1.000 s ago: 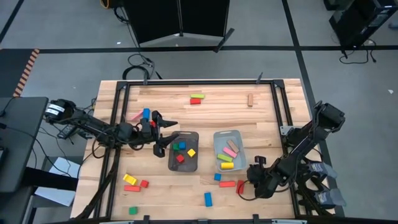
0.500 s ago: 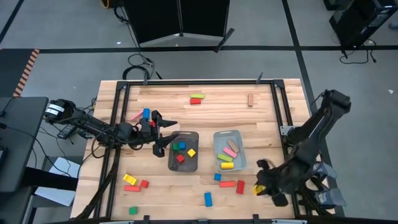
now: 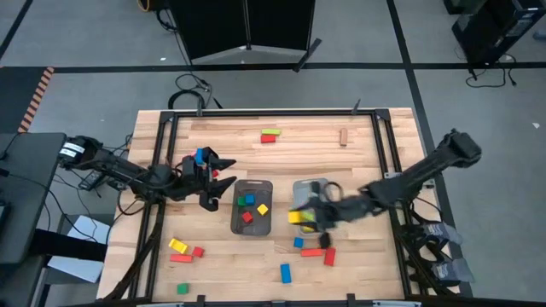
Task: Sort blocks by size
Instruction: Put the small yellow block into the black bin, then put the small red game piece into the black bin
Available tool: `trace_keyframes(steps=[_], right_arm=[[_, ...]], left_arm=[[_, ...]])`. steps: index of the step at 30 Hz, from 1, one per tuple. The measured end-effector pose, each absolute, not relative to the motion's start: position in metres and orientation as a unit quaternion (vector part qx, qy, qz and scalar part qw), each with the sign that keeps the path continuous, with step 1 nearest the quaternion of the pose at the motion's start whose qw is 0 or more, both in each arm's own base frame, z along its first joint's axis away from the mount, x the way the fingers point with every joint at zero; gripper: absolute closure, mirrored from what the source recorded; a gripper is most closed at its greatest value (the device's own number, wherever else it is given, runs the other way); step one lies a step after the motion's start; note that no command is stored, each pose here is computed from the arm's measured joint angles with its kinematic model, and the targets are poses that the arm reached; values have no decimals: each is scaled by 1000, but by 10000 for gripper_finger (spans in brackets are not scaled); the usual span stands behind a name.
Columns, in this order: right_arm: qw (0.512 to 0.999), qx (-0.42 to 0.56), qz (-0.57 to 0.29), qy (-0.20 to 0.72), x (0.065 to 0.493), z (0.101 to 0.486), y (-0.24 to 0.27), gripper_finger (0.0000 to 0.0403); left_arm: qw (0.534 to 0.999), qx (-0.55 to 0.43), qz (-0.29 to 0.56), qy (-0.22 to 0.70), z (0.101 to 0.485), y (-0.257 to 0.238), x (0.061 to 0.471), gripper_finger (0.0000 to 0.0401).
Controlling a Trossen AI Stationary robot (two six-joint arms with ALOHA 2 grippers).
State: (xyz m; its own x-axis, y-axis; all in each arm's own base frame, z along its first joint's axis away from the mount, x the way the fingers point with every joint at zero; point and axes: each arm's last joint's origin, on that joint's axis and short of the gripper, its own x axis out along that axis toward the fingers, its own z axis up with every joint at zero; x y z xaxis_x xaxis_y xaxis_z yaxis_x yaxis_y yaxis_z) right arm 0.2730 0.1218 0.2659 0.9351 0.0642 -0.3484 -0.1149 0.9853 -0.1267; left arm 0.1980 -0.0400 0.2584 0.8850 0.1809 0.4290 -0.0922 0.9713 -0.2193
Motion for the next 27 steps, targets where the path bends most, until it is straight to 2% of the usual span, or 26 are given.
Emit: trace_keyframes(steps=[7, 16, 17, 22, 24, 27], right_arm=[[992, -55, 31, 113, 338, 221, 89, 259], [994, 7, -15, 104, 370, 171, 56, 254], [994, 8, -18, 106, 371, 168, 53, 235], [995, 17, -28, 92, 371, 176, 45, 83], [996, 4, -40, 77, 367, 186, 43, 53], [996, -19, -67, 51, 348, 201, 40, 50]], left_arm=[[959, -113, 67, -250, 267, -38, 191, 137], [966, -105, 67, -227, 263, -39, 193, 137], [966, -105, 67, -227, 263, -39, 193, 137], [966, -105, 67, -227, 263, -39, 193, 137], [967, -105, 80, -219, 261, -38, 193, 137], [969, -115, 107, -192, 257, -37, 195, 137]])
